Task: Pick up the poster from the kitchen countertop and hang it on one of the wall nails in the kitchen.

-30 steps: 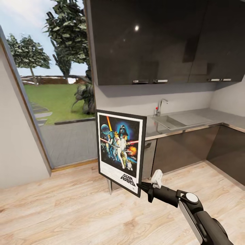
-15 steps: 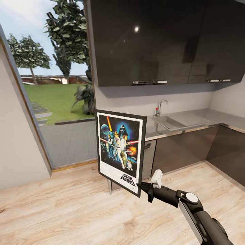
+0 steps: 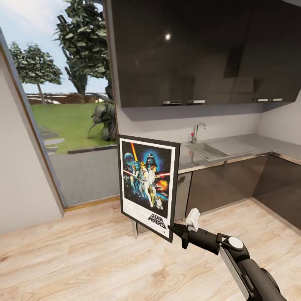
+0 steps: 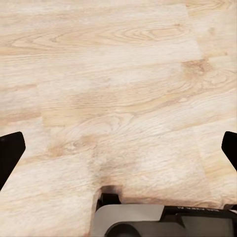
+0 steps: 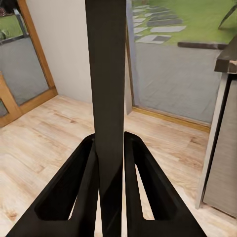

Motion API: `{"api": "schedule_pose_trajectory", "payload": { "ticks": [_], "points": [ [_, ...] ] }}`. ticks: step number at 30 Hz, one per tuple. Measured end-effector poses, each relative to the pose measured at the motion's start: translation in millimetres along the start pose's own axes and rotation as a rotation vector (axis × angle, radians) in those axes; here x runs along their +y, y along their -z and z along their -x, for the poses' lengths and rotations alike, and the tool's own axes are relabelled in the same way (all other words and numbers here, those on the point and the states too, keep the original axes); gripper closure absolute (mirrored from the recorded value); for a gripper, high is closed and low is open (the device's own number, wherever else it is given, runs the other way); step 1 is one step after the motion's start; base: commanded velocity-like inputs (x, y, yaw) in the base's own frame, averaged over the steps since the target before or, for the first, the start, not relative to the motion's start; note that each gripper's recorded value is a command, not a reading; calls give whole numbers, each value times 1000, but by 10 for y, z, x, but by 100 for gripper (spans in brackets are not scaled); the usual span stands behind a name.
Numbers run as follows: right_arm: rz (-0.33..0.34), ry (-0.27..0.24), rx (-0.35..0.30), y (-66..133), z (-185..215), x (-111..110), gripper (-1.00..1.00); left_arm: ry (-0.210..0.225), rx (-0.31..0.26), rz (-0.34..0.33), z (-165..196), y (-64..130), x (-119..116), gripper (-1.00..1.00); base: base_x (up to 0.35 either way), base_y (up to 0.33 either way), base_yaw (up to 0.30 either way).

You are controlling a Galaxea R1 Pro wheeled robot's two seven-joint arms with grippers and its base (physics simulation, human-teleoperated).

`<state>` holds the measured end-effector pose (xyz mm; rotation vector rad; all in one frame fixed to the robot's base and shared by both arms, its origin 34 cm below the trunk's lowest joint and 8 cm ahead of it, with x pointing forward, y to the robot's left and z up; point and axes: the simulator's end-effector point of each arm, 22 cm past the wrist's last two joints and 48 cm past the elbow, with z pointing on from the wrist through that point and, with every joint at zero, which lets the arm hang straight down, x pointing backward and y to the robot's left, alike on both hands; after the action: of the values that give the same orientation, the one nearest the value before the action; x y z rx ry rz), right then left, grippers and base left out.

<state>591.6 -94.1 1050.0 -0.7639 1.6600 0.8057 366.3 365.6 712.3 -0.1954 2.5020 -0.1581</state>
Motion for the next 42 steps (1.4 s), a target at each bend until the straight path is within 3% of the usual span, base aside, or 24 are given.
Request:
{"api": "schedule_pose_trajectory", "payload": {
  "ticks": [28,42],
  "points": [
    [0,2,3,2,1,6,100,0,-1,1,2,9,3,-100,0,6,3],
    [6,2,7,-18,-9,32,100,0,-1,1,4,9,4,-100,0,255,244]
  ]
}}
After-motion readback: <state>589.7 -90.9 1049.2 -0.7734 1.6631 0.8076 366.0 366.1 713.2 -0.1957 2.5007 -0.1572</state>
